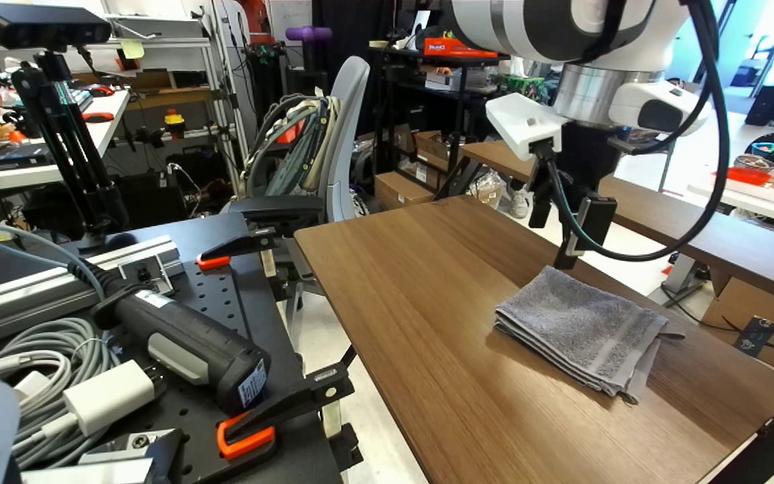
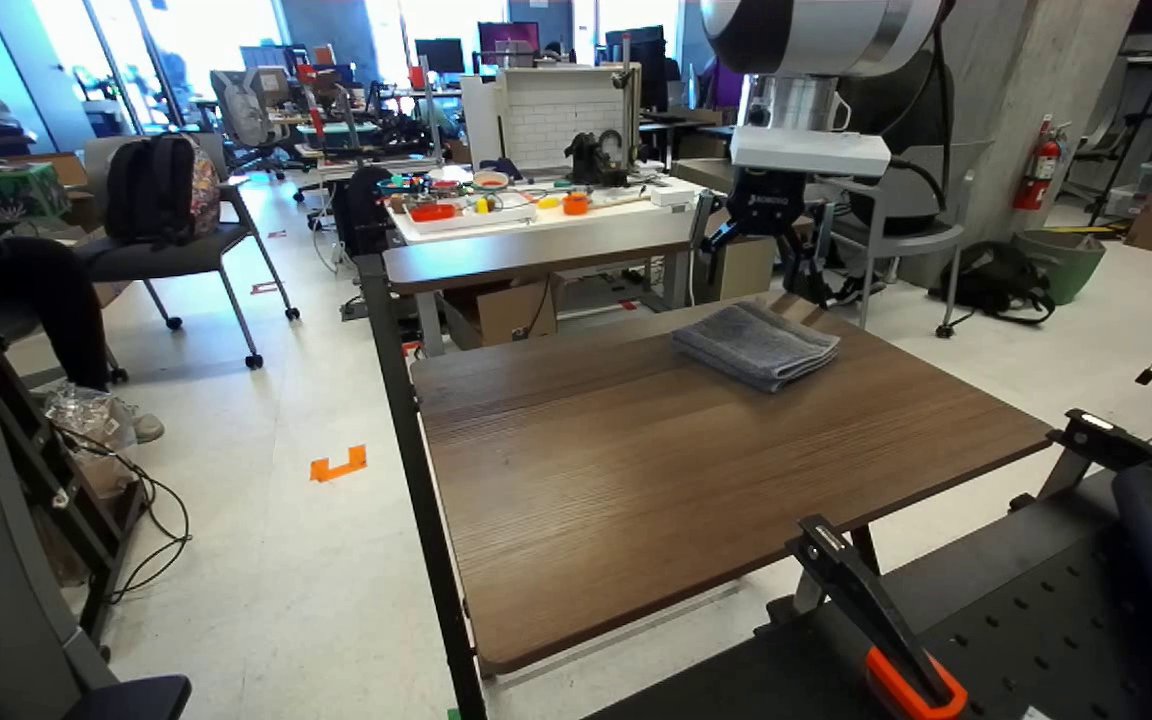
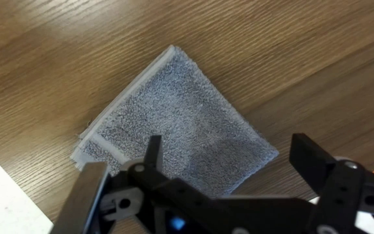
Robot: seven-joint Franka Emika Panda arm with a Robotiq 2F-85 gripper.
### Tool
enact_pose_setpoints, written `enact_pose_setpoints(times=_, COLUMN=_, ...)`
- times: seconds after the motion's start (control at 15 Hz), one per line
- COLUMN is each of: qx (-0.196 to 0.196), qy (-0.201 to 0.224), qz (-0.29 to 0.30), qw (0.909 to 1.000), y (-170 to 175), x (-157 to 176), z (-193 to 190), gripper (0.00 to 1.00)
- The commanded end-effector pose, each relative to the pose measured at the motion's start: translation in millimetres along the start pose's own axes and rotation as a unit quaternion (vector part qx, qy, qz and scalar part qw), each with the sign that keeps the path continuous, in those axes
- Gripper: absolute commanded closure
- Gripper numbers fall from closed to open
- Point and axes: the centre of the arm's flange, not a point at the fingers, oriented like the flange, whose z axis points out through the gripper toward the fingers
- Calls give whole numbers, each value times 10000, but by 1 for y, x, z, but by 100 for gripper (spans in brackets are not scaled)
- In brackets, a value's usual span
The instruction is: Slide the grey towel to the left
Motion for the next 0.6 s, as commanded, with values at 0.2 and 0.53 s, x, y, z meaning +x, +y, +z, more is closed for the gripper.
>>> enact_pose_setpoints(times=0.2, qx=-7, qy=-55, qz=407, qw=9992, y=27, x=62, z=31, gripper=0)
enact_pose_setpoints(times=0.53, qx=-189, qy=-189, qz=495, qw=9984, y=41, x=71, z=69, gripper=0)
